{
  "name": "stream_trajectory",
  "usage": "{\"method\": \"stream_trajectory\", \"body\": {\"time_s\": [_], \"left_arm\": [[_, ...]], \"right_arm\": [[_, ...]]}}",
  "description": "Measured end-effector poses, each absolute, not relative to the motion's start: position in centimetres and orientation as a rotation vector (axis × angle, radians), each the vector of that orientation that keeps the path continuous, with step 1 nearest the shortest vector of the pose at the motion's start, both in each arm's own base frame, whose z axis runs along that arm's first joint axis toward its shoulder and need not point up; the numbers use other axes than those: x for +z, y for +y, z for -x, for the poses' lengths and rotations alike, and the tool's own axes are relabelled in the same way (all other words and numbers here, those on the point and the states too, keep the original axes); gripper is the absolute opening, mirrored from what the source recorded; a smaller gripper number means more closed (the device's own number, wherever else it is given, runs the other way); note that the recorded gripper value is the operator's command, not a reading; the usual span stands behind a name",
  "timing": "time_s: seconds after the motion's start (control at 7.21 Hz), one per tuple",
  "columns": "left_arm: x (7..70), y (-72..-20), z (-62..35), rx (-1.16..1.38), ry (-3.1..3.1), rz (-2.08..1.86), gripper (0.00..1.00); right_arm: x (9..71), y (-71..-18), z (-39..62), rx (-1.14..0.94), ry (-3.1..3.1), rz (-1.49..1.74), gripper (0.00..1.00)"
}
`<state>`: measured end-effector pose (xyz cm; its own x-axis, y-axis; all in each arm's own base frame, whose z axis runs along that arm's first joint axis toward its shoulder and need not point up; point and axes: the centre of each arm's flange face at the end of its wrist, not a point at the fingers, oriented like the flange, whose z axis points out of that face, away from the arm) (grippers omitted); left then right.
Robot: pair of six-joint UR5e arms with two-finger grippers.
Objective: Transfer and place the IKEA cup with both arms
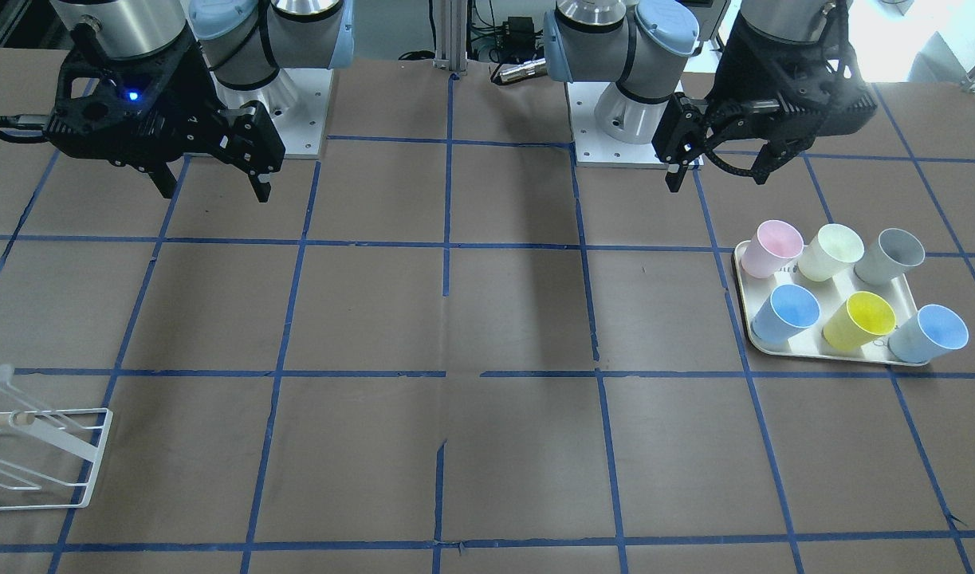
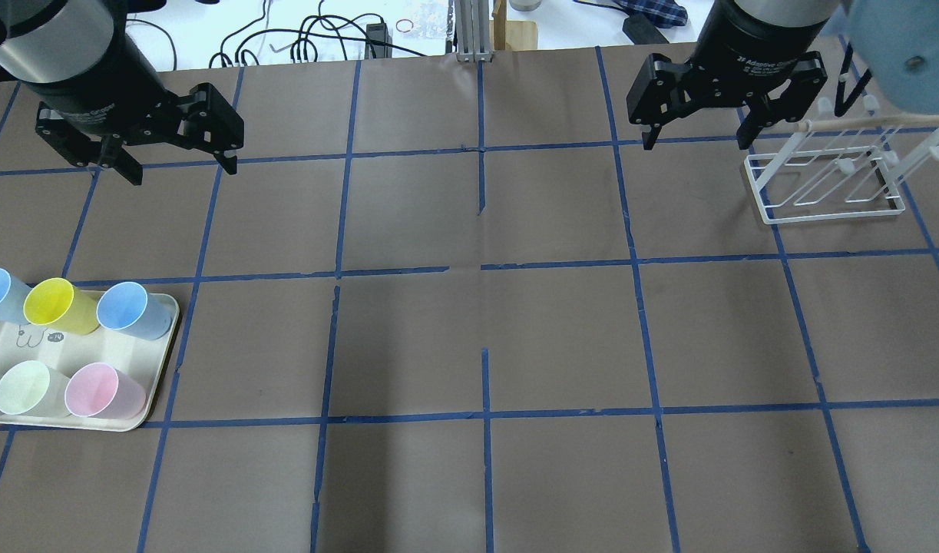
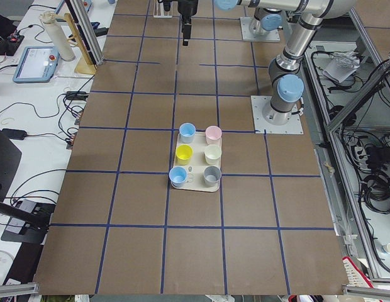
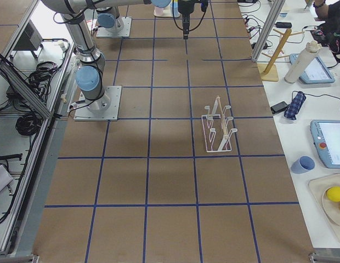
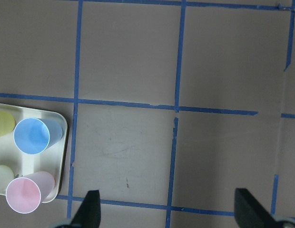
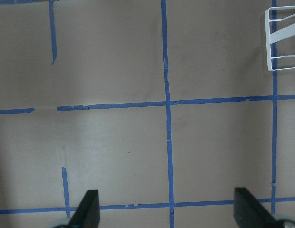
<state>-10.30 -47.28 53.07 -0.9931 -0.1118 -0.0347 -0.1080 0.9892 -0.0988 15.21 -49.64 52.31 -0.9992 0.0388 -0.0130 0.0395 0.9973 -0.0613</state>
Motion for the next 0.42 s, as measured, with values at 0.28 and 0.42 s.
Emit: {"method": "stream_trajectory", "body": {"time_s": [0.28,0.42], "left_arm": [[52.9,-47.18,9.99,-0.129,3.101,0.18,1.0],[52.93,-47.33,9.92,-0.126,3.104,0.182,1.0]], "right_arm": [[52.31,-49.66,-15.21,-0.098,3.127,-0.059,1.0],[52.31,-49.66,-15.21,-0.098,3.127,-0.058,1.0]]}}
